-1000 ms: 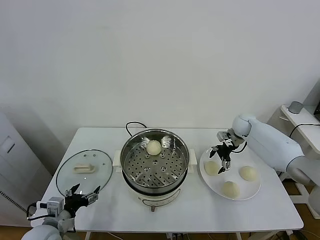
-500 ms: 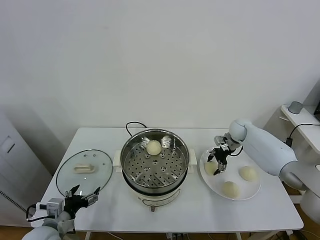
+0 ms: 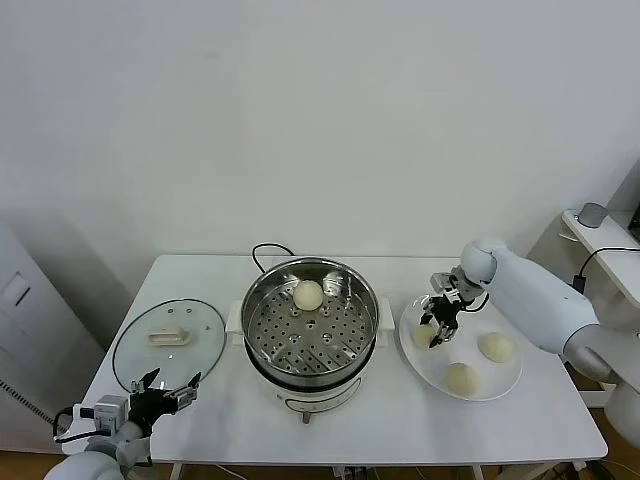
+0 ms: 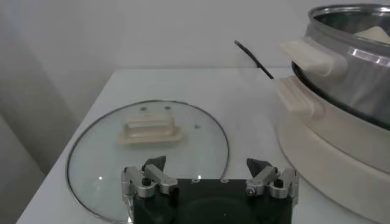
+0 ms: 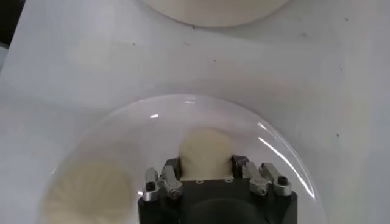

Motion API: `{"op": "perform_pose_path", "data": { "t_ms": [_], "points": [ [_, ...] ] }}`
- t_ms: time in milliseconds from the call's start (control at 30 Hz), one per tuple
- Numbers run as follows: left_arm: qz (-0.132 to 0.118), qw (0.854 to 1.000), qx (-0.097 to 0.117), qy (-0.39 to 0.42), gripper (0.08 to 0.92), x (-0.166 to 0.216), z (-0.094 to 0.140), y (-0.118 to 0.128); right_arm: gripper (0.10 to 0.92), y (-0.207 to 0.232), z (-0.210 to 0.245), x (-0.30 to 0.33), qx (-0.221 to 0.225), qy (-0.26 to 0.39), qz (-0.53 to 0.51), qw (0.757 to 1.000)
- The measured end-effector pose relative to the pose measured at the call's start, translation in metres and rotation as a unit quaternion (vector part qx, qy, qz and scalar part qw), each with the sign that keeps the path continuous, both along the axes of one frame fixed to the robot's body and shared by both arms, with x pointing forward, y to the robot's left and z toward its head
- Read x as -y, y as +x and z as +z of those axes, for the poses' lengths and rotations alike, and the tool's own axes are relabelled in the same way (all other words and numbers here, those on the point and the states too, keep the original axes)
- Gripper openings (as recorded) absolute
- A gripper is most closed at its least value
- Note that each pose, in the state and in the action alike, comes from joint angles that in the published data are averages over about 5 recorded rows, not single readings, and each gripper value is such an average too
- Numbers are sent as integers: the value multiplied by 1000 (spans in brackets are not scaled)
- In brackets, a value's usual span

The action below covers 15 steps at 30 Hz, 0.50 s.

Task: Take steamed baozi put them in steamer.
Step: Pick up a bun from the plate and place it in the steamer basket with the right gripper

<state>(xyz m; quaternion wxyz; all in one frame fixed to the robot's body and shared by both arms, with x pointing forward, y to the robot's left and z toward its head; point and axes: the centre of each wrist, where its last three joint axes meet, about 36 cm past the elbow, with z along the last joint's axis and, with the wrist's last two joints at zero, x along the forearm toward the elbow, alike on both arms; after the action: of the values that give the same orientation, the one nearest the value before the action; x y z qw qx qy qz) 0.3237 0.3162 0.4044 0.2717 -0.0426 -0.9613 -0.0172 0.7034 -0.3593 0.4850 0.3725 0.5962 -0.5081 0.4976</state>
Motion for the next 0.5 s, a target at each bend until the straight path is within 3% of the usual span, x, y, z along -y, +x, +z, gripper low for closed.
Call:
{"op": "perform_pose_path", "data": {
  "t_ms": [500],
  "points": [
    [2, 1000, 3, 6, 823, 1, 2, -2, 509, -8, 144, -12, 24, 35, -18, 999]
  ]
}}
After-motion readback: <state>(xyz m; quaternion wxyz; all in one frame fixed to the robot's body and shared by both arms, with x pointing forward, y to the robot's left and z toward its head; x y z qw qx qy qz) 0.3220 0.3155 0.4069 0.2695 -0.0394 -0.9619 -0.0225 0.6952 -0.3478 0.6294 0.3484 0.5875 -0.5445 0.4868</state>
